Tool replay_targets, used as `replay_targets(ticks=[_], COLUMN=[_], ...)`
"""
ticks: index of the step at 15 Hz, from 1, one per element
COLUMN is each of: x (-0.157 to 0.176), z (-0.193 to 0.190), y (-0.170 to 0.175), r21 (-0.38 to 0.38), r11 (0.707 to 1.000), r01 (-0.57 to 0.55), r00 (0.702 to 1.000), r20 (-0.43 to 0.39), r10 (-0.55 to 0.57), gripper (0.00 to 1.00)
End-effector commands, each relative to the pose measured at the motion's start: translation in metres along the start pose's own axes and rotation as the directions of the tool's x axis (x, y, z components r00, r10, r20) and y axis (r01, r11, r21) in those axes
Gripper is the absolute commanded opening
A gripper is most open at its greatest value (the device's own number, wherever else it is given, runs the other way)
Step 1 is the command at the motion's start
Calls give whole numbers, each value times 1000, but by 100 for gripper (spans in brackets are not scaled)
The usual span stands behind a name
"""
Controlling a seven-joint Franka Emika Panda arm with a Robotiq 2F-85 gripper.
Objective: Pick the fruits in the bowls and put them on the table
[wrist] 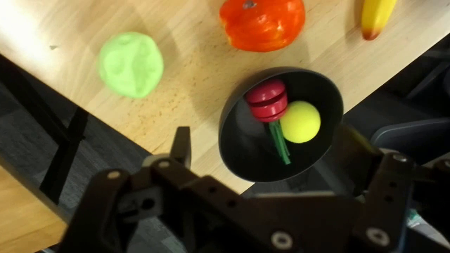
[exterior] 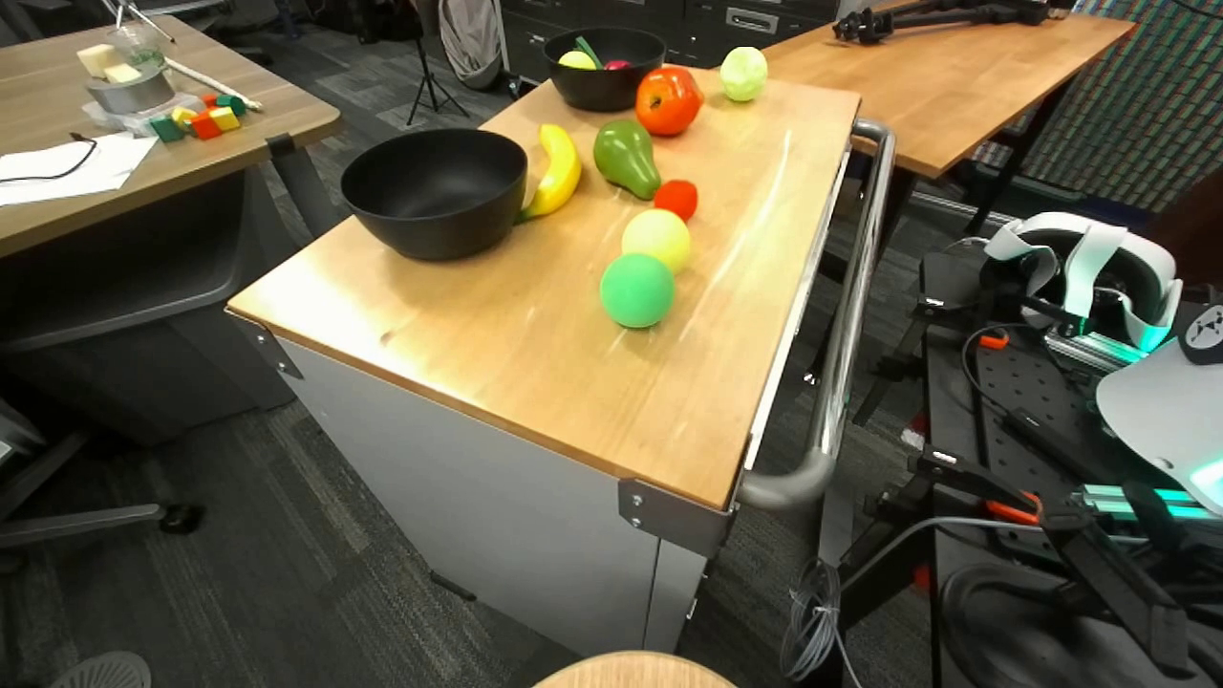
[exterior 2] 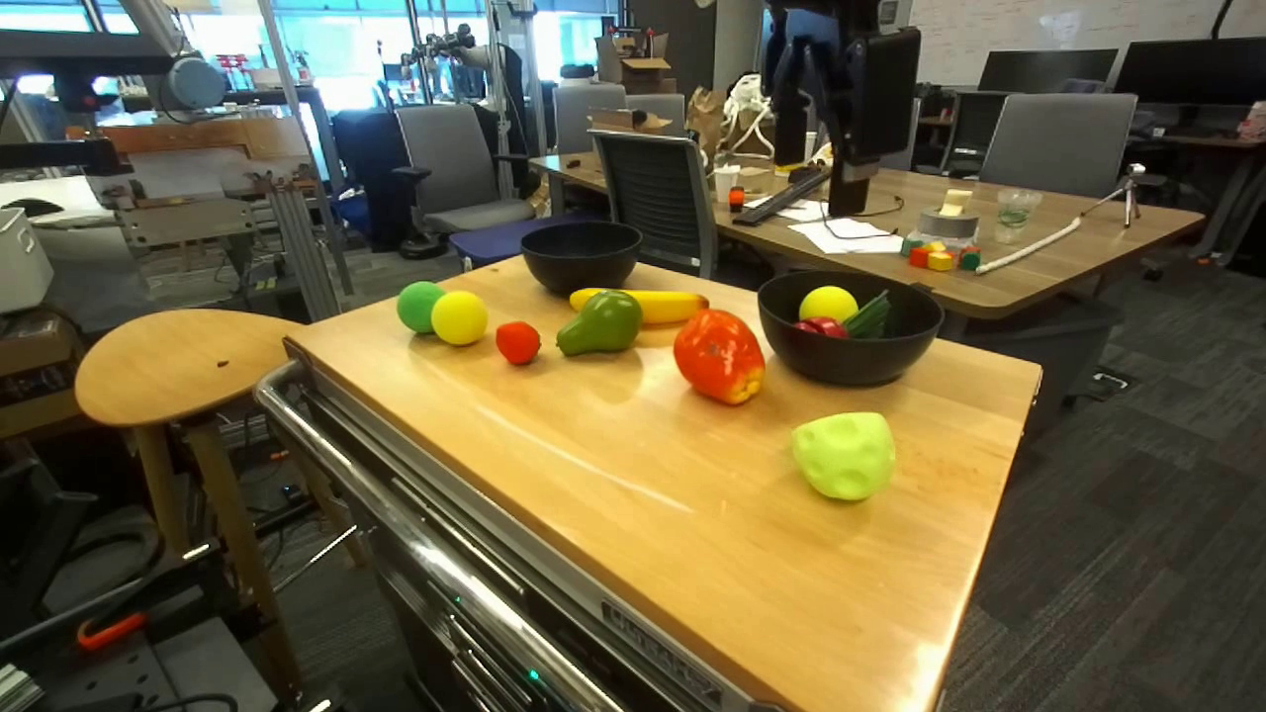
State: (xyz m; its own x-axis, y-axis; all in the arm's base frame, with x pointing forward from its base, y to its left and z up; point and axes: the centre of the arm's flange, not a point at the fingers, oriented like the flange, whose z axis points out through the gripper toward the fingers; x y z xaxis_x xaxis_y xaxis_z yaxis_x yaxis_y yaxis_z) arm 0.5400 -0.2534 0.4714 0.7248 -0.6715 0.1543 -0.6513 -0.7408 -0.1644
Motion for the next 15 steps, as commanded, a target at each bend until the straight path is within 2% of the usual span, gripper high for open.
replay_targets(ticks=[1,2,3,4,8,11,12,13,14,15], x=[1,2,7,13,49,73,79,83,87,90], z=[0,2,4,6,14,26,32,38,44,51], y=[-5,-7,-9,-9,-13,-21,-24,-28,-31,-32], r21=[7,8,26,14,-10,-19,-25,-28,-30,-38], r11=[1000,1000,999,1000,1000,999,999,999,999,999], r01=[7,12,20,3,-27,-40,-41,-32,-23,-12], r00=[1000,1000,999,1000,999,999,999,999,1000,1000], r20=[10,16,-34,-23,-22,-20,-16,-14,-18,-22], r10=[-7,-12,-20,-3,27,39,40,31,22,11], gripper=[100,100,100,100,56,34,37,68,63,64])
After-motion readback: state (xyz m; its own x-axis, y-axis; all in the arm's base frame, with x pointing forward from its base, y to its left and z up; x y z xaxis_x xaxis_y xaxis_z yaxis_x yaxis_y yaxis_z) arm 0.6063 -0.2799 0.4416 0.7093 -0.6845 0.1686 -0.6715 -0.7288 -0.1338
